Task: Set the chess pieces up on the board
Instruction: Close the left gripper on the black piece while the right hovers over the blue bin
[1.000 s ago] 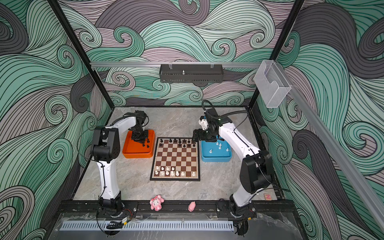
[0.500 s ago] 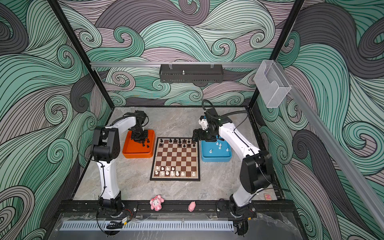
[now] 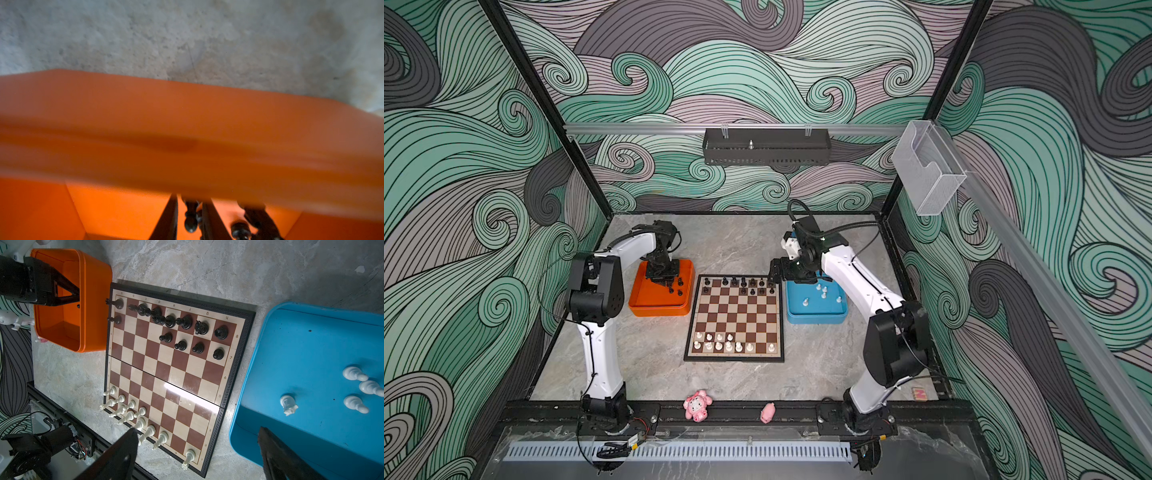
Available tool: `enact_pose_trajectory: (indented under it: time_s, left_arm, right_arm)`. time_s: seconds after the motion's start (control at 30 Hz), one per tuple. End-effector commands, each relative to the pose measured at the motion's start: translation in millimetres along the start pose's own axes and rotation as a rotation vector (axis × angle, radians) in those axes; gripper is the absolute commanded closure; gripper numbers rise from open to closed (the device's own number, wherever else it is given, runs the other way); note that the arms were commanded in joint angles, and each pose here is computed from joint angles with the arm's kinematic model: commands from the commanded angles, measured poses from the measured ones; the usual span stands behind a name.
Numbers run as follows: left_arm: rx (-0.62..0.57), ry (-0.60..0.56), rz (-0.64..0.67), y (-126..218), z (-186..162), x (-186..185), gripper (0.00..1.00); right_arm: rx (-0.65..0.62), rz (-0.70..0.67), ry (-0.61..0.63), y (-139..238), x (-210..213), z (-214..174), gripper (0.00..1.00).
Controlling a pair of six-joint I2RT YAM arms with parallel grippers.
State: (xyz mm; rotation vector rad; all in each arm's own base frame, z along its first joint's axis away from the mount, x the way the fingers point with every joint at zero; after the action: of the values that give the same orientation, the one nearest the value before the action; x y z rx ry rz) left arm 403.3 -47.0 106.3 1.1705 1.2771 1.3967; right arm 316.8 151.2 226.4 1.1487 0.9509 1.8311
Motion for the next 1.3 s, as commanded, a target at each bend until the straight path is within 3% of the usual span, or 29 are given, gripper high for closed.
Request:
enact_pose_trajectory:
  time_s: [0.0, 1.27]
  left_arm:
    - [-0.06, 0.013, 0.0, 28, 4, 0, 0.75]
    - [-0.018, 0.006, -0.001, 14, 3, -2, 0.79]
  right_arm:
    - [0.019, 0.001, -0.003, -7, -5, 0, 0.1]
    - [0.036, 0.011, -0.01, -14, -6, 0, 0.1]
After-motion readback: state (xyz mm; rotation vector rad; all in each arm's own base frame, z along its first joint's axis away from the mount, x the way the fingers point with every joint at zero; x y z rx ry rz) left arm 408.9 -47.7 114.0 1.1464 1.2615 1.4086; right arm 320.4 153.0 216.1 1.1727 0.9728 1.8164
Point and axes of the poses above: each gripper's point midway between its finger pads, its own y axis back along the fingers, its own x axis along the line the jaws close on, z = x × y, the point moved 8 cm from there along y, back along the fingers, and after that the axes turned 2 degrees about y, right-handed, at the moved point
